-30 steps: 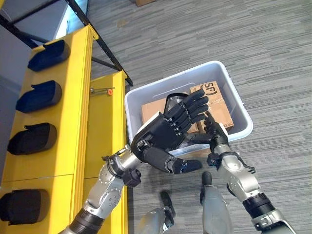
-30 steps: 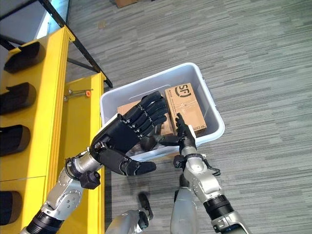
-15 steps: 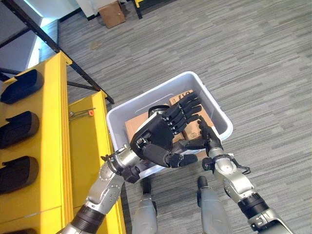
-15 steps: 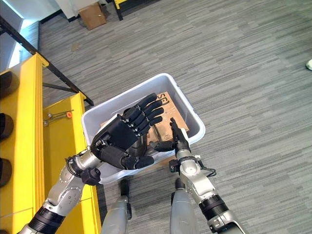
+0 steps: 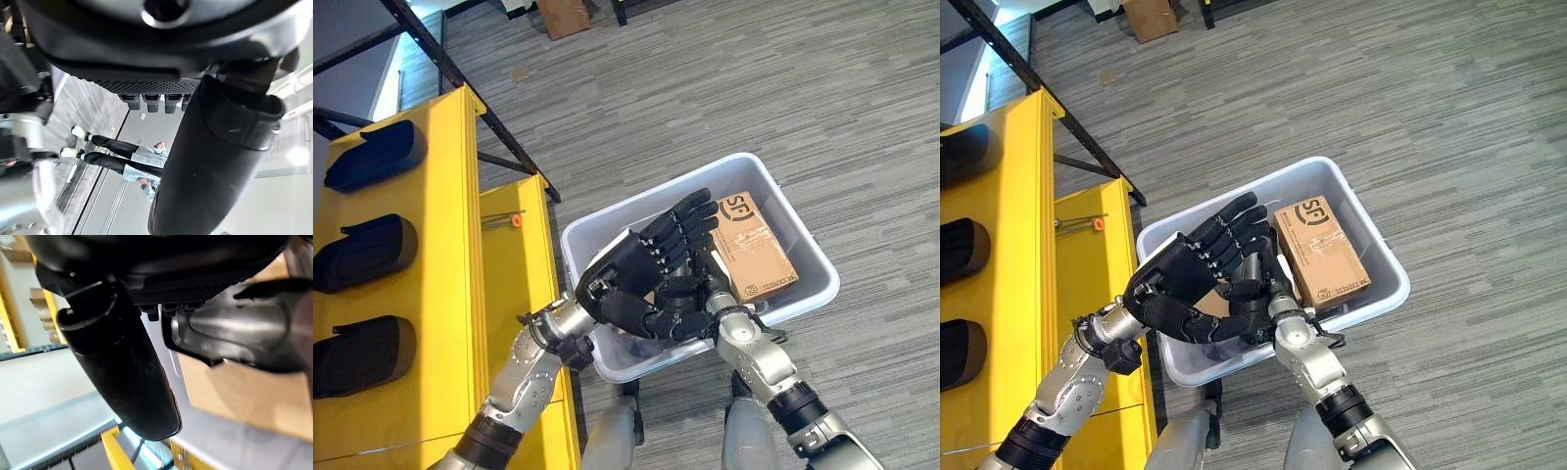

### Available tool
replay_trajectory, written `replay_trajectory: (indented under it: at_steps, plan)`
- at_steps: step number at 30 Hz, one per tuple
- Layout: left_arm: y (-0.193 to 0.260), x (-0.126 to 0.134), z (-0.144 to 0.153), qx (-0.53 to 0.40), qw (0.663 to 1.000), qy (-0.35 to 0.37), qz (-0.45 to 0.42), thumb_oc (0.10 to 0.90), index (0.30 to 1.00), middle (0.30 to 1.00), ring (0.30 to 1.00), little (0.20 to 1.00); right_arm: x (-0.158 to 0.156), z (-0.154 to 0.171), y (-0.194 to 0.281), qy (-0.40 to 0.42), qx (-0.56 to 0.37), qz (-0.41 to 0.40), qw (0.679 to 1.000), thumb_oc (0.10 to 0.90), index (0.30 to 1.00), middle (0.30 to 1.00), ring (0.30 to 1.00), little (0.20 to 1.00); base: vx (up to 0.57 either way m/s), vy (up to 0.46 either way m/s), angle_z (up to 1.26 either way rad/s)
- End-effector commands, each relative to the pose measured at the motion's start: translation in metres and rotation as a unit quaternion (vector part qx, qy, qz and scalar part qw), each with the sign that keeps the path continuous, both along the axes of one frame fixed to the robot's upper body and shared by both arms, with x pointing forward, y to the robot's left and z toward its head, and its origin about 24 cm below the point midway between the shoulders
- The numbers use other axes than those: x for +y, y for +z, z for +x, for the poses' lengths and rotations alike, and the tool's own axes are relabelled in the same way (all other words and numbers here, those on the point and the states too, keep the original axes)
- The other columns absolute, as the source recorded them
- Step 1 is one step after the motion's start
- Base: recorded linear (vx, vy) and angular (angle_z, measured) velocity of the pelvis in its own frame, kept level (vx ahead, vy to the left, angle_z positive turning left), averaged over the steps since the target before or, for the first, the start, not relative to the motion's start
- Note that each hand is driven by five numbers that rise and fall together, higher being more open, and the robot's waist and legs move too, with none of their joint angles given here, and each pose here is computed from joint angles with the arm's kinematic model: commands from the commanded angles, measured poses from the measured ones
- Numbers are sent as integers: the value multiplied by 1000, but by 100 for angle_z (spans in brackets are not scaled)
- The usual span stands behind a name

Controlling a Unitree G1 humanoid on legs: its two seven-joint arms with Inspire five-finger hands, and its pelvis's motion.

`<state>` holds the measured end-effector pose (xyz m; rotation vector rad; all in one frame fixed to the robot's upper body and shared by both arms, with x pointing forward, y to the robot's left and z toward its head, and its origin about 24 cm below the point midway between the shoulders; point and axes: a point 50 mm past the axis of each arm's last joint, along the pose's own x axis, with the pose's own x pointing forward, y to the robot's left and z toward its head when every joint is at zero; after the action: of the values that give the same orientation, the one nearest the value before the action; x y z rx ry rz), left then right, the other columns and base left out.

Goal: Move parts from the plastic box to the shelf.

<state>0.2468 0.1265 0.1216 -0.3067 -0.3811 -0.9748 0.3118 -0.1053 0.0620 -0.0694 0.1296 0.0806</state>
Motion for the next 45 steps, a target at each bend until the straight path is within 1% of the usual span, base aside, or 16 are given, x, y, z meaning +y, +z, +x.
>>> replay_trajectory:
  at_steps: [1, 4, 8, 11, 13, 17, 21, 23, 24, 26, 28, 31, 32, 35, 39, 45]
  plan:
    - [38, -3, -16, -95, 994, -11, -55, 900, 1000, 1000, 1000, 1000, 16, 7, 53, 13, -133, 28, 991, 900, 1000, 1000, 1000, 1000, 89, 128, -4]
    - [39, -1, -17, -100, 994, -1, -49, 900, 1000, 1000, 1000, 1000, 16, 5, 62, 10, -164, 7, 986, 900, 1000, 1000, 1000, 1000, 65, 132, -9]
    - [43, 5, -17, -120, 991, 24, -49, 900, 1000, 1000, 1000, 1000, 14, 8, 77, -39, -205, -19, 978, 900, 1000, 1000, 1000, 1000, 46, 180, 1]
    - [49, 8, -17, -130, 989, 32, -57, 900, 1000, 1000, 1000, 1000, 4, 14, 80, -78, -206, -12, 975, 900, 1000, 1000, 1000, 1000, 40, 191, 2]
    - [53, 9, -18, -137, 988, 32, -60, 900, 1000, 1000, 1000, 1000, -4, 17, 79, -85, -205, -9, 975, 900, 1000, 1000, 1000, 1000, 25, 179, 4]
    - [61, 6, -17, -150, 986, 29, -60, 900, 1000, 1000, 1000, 1000, -7, 16, 74, -76, -202, 1, 976, 900, 1000, 1000, 1000, 1000, 0, 178, 5]
    - [65, 8, -16, -155, 984, 58, -72, 900, 1000, 1000, 1000, 1000, 9, 13, 70, -28, -204, -16, 978, 900, 1000, 1000, 1000, 1000, -17, 245, -28]
    - [65, 12, -16, -153, 982, 79, -74, 900, 1000, 1000, 1000, 1000, 21, 11, 69, 9, -206, -21, 978, 900, 1000, 1000, 1000, 1000, -23, 275, -90]
    - [64, 15, -15, -152, 980, 103, -77, 900, 1000, 1000, 1000, 1000, 34, 9, 70, 45, -204, -24, 978, 900, 1000, 1000, 1000, 1000, -41, 313, -90]
    - [64, 16, -16, -157, 978, 120, -73, 900, 1000, 1000, 1000, 1000, 45, 9, 71, 70, -194, -13, 978, 900, 1000, 1000, 1000, 1000, -34, 248, -160]
    - [63, 16, -17, -154, 978, 119, -73, 900, 1000, 1000, 1000, 1000, 48, 6, 71, 79, -191, -9, 978, 900, 1000, 1000, 1000, 1000, 6, 143, -186]
    - [60, 16, -16, -152, 978, 119, -80, 900, 1000, 1000, 1000, 1000, 44, 2, 66, 81, -190, -12, 978, 900, 1000, 1000, 1000, 1000, 13, 57, -44]
    - [58, 15, -14, -154, 979, 102, -82, 900, 1000, 1000, 1000, 1000, 35, -2, 60, 59, -187, -9, 981, 900, 1000, 1000, 1000, 1000, 43, -61, -11]
    - [58, 12, -13, -165, 979, 80, -90, 900, 1000, 1000, 1000, 1000, 32, -2, 60, 36, -197, -11, 980, 900, 1000, 1000, 1000, 1000, 2, -62, 99]
    - [59, 11, -8, -164, 978, 80, -104, 900, 1000, 1000, 1000, 1000, 32, -1, 54, 26, -186, -17, 982, 900, 1000, 1000, 1000, 1000, 51, -13, 9]
    - [62, 9, -7, -153, 977, 76, -128, 900, 1000, 1000, 1000, 1000, 22, 1, 45, 0, -172, -18, 985, 900, 1000, 1000, 1000, 1000, 60, -37, -2]
